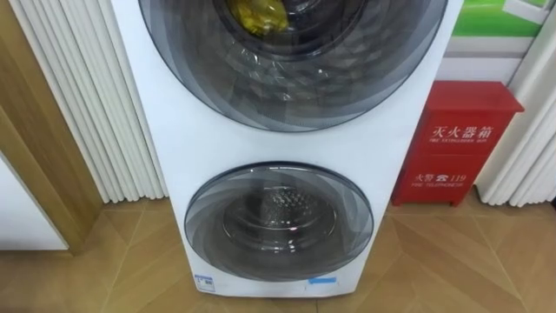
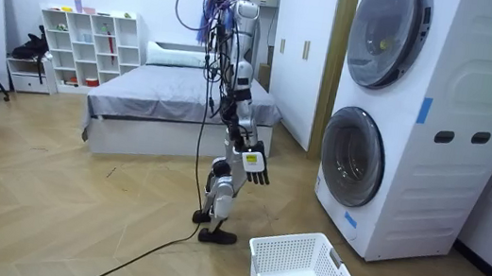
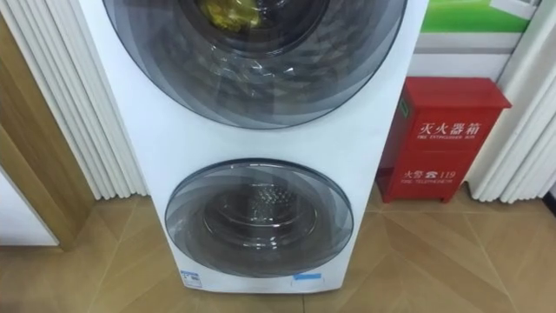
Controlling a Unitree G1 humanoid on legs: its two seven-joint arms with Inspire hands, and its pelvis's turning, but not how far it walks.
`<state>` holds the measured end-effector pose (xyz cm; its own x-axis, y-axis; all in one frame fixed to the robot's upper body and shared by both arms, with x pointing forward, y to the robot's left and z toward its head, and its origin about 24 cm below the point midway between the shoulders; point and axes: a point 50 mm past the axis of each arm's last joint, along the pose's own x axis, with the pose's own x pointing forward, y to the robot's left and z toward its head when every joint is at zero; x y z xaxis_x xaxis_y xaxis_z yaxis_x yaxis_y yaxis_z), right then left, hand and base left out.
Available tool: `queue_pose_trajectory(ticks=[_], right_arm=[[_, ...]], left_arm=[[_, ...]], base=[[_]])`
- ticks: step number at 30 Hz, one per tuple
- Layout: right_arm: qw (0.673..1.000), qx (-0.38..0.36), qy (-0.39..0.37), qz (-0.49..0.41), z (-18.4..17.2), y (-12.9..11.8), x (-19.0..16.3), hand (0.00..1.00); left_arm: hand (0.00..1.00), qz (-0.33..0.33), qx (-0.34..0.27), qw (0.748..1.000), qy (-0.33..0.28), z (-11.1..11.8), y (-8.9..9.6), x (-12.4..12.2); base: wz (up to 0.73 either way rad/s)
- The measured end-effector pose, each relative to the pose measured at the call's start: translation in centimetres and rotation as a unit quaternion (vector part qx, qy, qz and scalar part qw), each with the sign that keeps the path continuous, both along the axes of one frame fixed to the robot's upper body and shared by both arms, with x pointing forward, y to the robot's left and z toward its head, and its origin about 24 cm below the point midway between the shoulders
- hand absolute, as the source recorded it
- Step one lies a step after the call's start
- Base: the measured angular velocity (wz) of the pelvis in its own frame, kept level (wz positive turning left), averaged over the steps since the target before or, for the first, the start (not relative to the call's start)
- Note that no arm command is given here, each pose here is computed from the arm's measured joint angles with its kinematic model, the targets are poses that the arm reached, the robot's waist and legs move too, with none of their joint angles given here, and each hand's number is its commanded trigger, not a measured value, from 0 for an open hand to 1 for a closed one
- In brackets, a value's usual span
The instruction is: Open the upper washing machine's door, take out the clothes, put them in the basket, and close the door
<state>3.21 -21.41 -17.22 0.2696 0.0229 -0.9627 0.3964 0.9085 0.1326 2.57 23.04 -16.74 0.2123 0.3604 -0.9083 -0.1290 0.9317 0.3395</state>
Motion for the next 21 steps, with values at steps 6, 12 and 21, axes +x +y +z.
queue_pose_trajectory(ticks=[6,12,21], right_arm=[[1.000,-0.018,-0.001,0.008,0.1,-0.1,1.0,0.00],[0.983,-0.087,-0.161,0.004,3.9,-2.5,11.1,0.00],[0.867,-0.190,-0.460,0.017,18.1,-4.4,25.6,0.00]], left_arm=[[0.00,-0.001,-0.004,1.000,-0.001,0.0,0.0,0.1],[0.00,0.012,-0.002,1.000,-0.001,0.1,0.4,-0.2],[0.00,-0.010,0.021,0.998,0.052,0.3,1.9,-1.3]], base=[[0.00],[-0.05],[0.07]])
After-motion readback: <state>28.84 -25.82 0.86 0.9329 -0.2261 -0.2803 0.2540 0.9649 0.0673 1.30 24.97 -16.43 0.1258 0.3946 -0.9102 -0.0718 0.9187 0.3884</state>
